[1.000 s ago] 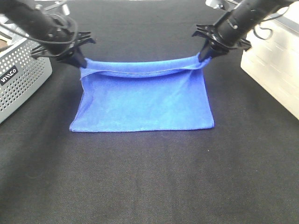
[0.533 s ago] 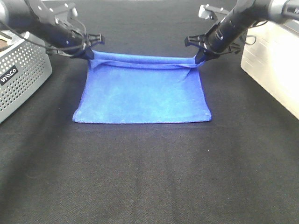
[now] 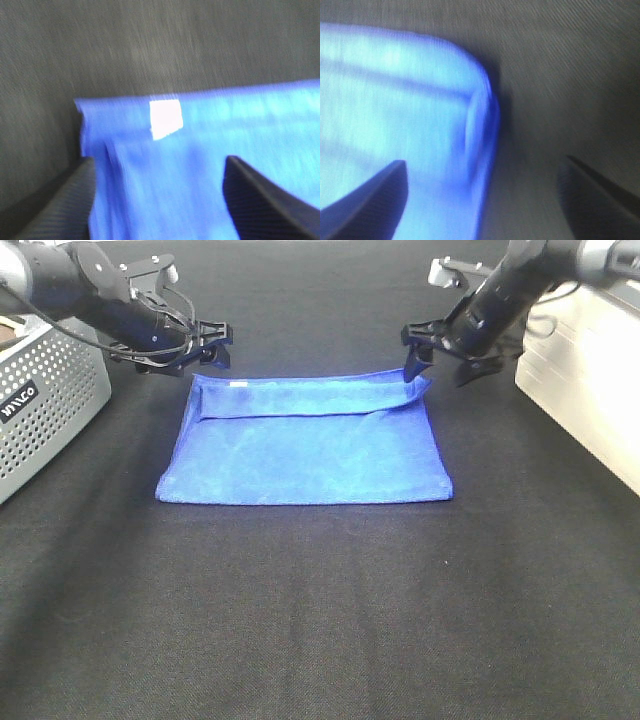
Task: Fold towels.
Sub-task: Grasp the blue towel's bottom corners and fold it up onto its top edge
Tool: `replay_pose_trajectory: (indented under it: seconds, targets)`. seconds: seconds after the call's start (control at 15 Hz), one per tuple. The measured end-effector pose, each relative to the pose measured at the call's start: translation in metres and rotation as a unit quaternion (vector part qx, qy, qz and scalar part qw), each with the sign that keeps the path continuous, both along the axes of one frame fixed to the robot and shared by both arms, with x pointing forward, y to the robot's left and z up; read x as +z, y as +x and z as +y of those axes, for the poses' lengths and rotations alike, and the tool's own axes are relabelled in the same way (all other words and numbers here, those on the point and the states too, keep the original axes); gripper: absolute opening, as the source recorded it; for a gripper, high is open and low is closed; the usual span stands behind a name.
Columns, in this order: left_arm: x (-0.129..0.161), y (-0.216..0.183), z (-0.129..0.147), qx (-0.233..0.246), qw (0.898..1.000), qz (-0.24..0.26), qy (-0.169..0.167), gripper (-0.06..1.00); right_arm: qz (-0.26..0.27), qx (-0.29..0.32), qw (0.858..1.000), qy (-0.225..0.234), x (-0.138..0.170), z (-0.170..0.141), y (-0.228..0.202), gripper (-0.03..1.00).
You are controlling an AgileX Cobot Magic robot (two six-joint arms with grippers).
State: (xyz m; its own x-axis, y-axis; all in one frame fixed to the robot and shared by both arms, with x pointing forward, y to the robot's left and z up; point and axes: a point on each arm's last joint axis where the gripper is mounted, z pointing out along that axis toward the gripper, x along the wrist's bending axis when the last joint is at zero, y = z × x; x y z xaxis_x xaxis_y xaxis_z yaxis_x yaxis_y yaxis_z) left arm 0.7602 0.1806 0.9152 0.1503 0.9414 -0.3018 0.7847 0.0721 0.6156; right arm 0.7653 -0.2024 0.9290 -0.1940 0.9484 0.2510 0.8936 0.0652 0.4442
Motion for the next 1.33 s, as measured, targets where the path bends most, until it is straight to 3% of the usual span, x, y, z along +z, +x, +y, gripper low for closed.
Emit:
replay_pose_trajectory:
  seconds: [0.13,0.2,0.27,0.33,0.4,0.67,0.87,1.07,1.33]
  targets:
    - [0.008,-0.004,-0.001,-0.011,1.0,0.01,0.002,0.7,0.012,0.005,1.0,-0.003,0.007,0.0,-0.004,0.78]
    - [0.017,-0.013,-0.002,-0.024,0.998,0.056,-0.006,0.7,0.052,0.011,0.999,-0.002,0.014,0.0,-0.013,0.78]
    - [0.017,-0.013,-0.002,-0.024,0.998,0.056,-0.006,0.7,0.052,0.011,0.999,-0.002,0.014,0.0,-0.013,0.78]
    - [0.012,-0.026,-0.004,-0.018,0.989,0.142,-0.021,0.7,0.102,0.024,0.995,0.0,0.013,0.001,-0.022,0.77]
    - [0.009,-0.032,-0.004,-0.012,0.983,0.181,-0.024,0.7,0.122,0.027,0.992,0.002,0.012,0.001,-0.026,0.76]
    - [-0.003,-0.058,0.002,0.001,0.967,0.256,-0.012,0.7,0.147,0.024,0.989,0.011,0.011,0.002,-0.032,0.75]
    - [0.017,-0.086,0.028,0.04,0.971,0.236,-0.016,0.7,0.21,0.017,0.977,0.006,-0.009,-0.005,-0.073,0.74]
    - [0.004,-0.106,0.05,0.068,0.962,0.263,-0.014,0.7,0.167,0.011,0.985,0.048,-0.012,-0.011,-0.104,0.74]
    - [-0.01,-0.105,0.037,0.07,0.963,0.259,-0.026,0.7,0.161,0.024,0.985,0.063,-0.02,-0.01,-0.115,0.73]
